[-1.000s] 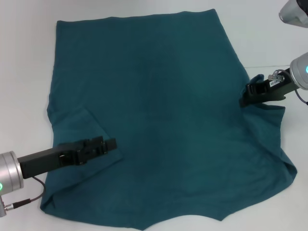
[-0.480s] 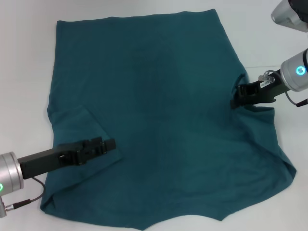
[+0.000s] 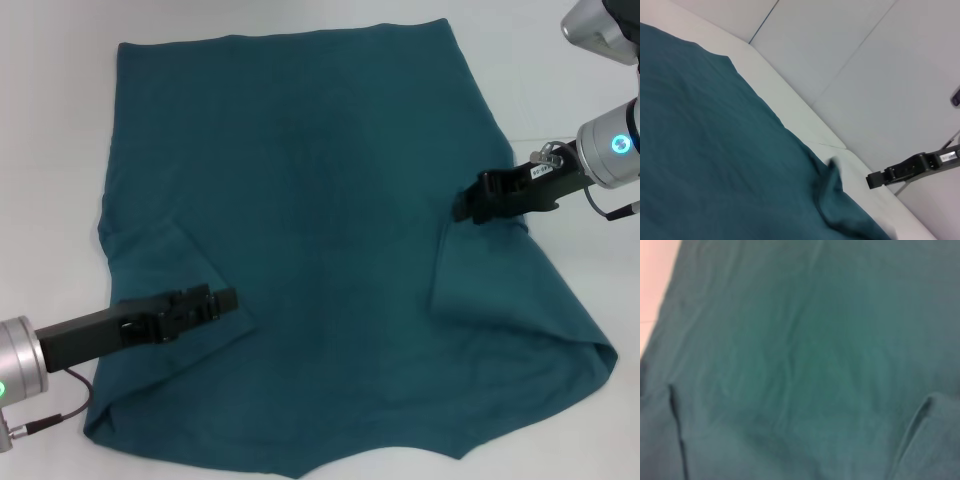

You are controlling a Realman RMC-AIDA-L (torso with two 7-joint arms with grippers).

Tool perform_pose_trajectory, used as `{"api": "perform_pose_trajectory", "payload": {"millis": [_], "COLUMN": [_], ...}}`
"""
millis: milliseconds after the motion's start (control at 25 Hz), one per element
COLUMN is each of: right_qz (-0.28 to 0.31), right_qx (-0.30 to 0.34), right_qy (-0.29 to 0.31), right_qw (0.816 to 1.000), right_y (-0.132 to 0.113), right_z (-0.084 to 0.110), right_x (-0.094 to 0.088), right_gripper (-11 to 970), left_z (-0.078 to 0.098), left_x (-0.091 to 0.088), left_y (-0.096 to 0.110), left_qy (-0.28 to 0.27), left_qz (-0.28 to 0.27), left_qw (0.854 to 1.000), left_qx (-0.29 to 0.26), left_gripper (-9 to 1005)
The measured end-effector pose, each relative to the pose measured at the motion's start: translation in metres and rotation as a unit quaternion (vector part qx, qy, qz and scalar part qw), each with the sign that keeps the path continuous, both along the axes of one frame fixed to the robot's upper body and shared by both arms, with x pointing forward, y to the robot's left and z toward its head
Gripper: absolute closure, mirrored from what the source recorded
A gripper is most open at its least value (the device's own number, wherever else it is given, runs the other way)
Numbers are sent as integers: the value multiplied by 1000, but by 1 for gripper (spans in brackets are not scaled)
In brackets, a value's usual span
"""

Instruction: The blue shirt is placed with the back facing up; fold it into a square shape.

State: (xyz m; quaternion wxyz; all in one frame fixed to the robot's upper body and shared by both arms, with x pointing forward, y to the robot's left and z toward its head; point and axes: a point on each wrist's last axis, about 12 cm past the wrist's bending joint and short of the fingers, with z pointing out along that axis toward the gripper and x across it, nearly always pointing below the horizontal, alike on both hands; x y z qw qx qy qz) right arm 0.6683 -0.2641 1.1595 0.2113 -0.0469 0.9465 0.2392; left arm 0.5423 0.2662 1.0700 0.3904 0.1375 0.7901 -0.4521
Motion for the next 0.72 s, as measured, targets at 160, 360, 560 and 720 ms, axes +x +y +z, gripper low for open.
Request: {"api": "perform_pose_trajectory", "payload": {"millis": [160,360,560,720], "right_qz": [13,22,20,8], "right_qx": [37,69,87,99], "right_qy": [-2,-8,-3,4], "right_qw": [999,997,996,995], "right_y": [0,-12,-40,-62], "right_z": [3,7,2,-3], "right_x": [-4,-10,-25,-40], "right_gripper": [666,464,432,406], "left_z": [0,0,6,11], "left_x": [0,0,-2,-12], "left_y": [0,0,15,36], "left_qy": [0,6,84,181], "left_qz": [1,3,39,73], "left_qw": [1000,1000,995,977], "left_qx": [0,-3,-48,-88], "left_gripper": [397,397,398,398]}}
